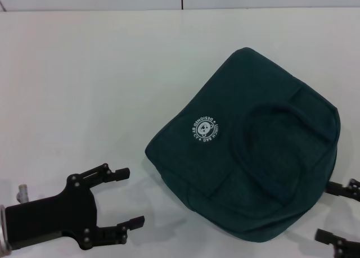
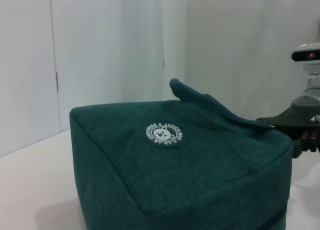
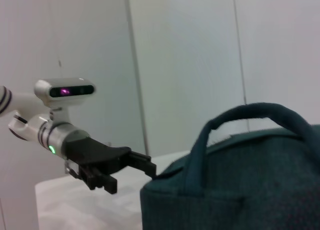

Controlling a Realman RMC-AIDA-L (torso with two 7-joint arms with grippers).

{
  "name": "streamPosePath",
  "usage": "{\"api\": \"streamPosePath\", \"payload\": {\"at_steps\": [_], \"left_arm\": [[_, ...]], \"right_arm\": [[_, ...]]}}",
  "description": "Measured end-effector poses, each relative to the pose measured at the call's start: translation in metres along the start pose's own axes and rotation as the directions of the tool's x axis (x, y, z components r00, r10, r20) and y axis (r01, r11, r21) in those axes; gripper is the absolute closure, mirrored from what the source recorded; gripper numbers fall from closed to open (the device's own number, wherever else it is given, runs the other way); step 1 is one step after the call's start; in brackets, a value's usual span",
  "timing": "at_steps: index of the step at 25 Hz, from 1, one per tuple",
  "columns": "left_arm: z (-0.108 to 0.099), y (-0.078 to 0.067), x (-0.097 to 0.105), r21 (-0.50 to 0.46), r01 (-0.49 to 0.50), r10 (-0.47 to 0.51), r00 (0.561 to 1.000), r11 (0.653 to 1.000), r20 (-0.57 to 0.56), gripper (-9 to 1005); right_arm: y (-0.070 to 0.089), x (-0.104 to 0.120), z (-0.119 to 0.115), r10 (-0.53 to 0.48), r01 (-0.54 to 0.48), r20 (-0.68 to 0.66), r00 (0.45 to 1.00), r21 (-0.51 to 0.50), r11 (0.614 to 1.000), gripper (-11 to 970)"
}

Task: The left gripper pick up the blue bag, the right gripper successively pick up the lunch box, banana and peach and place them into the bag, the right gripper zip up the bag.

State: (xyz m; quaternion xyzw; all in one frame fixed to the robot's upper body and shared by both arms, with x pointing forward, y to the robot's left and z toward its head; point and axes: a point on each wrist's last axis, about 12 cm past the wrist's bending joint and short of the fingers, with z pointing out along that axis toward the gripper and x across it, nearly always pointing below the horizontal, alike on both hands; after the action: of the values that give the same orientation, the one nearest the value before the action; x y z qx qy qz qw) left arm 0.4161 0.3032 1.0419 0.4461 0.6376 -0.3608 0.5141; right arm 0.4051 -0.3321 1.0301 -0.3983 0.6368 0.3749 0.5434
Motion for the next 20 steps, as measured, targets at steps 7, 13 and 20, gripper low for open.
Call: {"api": "streamPosePath", "payload": {"at_steps": [7,13,20], "left_arm": [[-0.001,0.0,-0.001,-0.004,-0.001,0.001,1.0,1.0,0.007,121],[-0.007,0.0,-0.002,-0.03,-0.015,0.016,0.999,0.999,0.03,121],[-0.013,-0.004,-0.002,-0.047,-0.021,0.024,0.998,0.999,0.054,121]], "right_arm": [[-0.002,-0.003,0.025,-0.011,0.013,0.04,0.999,-0.037,0.999,100],[-0.005,-0.007,0.039,-0.023,0.026,0.055,0.998,-0.058,0.998,100],[-0.008,-0.009,0.044,-0.033,0.037,0.065,0.997,-0.061,0.997,100]]}}
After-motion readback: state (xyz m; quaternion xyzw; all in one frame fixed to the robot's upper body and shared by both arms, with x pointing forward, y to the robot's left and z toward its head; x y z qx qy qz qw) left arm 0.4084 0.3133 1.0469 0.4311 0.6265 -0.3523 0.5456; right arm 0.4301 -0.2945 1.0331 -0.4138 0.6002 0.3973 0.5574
